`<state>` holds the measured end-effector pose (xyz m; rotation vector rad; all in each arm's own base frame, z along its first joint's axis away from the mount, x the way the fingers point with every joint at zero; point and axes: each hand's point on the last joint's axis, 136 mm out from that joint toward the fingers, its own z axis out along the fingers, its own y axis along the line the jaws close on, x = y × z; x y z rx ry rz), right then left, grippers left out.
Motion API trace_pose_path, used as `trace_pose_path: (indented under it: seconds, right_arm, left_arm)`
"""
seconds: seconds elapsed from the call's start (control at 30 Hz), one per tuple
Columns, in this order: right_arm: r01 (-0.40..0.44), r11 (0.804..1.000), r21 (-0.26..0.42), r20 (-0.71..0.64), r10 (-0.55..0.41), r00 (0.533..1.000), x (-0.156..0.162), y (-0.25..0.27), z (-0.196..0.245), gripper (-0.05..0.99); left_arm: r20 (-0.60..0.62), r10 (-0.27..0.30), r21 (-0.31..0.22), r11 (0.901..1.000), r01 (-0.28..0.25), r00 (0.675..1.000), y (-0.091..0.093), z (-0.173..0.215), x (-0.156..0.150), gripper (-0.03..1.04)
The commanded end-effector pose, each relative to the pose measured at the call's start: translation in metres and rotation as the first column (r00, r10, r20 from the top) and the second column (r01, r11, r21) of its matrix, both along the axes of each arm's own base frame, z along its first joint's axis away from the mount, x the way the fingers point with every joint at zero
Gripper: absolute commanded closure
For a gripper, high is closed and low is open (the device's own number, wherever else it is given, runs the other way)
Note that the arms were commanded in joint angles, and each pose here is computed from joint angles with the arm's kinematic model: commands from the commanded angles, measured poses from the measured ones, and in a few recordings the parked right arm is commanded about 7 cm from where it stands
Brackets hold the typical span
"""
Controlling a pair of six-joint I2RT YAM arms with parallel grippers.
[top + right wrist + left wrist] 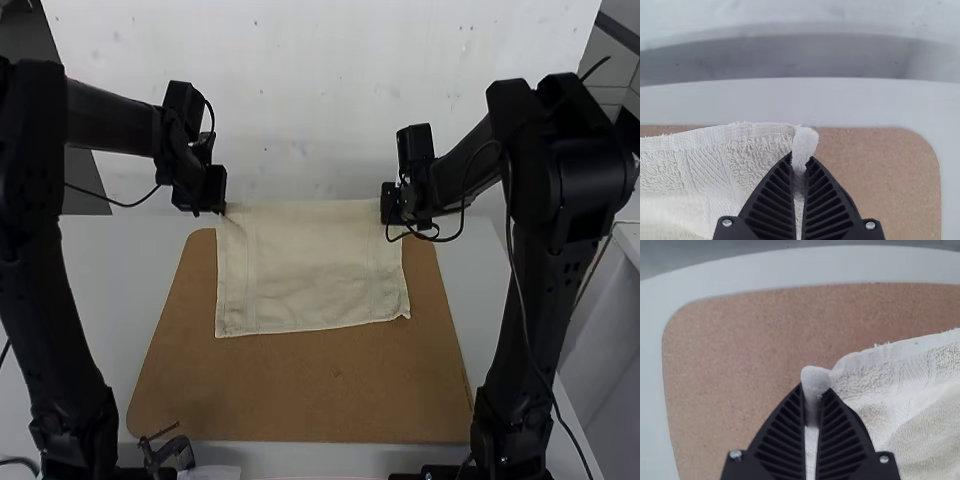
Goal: Fold the towel.
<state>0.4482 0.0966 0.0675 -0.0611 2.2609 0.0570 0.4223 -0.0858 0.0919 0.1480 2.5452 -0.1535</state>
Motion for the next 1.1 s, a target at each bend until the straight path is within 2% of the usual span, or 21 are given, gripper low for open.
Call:
trace_pose_path:
  seconds: [0.0, 0.17, 0.57, 0.63, 0.8, 1.0, 1.07]
  right_arm:
    - [0.006, 0.999, -0.033, 0.037, -0.004, 0.999, -0.014, -0.010, 0.017, 0.92]
    - [-0.026, 0.998, -0.053, -0.001, 0.026, 1.000, -0.044, -0.014, 0.009, 0.92]
    - [-0.154, 0.984, -0.086, -0.087, 0.147, 0.985, -0.119, 0.004, -0.003, 0.92]
    - [-0.160, 0.983, -0.089, -0.097, 0.151, 0.984, -0.127, 0.003, -0.001, 0.92]
    - [-0.171, 0.981, -0.095, -0.124, 0.159, 0.979, -0.141, 0.001, -0.002, 0.92]
    - [-0.168, 0.981, -0.100, -0.144, 0.153, 0.978, -0.148, -0.004, -0.005, 0.92]
    - [-0.164, 0.981, -0.103, -0.147, 0.148, 0.978, -0.145, -0.005, -0.008, 0.92]
  left_arm:
    - [0.000, 0.000, 0.030, 0.9995, 0.000, 1.000, 0.002, 0.000, -0.026, 0.99]
    - [-0.004, -0.023, 0.049, 0.9985, 0.023, 1.000, 0.004, -0.005, -0.061, 0.99]
    - [0.029, -0.157, 0.057, 0.9862, 0.155, 0.987, -0.024, 0.003, -0.131, 0.99]
    - [0.046, -0.163, 0.052, 0.9857, 0.160, 0.986, -0.026, 0.010, -0.137, 0.99]
    - [-0.004, -0.185, 0.050, 0.9815, 0.184, 0.983, -0.033, 0.006, -0.155, 0.99]
    - [-0.062, -0.177, 0.051, 0.9823, 0.181, 0.982, -0.032, -0.002, -0.169, 0.99]
    - [-0.058, -0.161, 0.055, 0.9849, 0.164, 0.985, -0.030, -0.003, -0.167, 0.99]
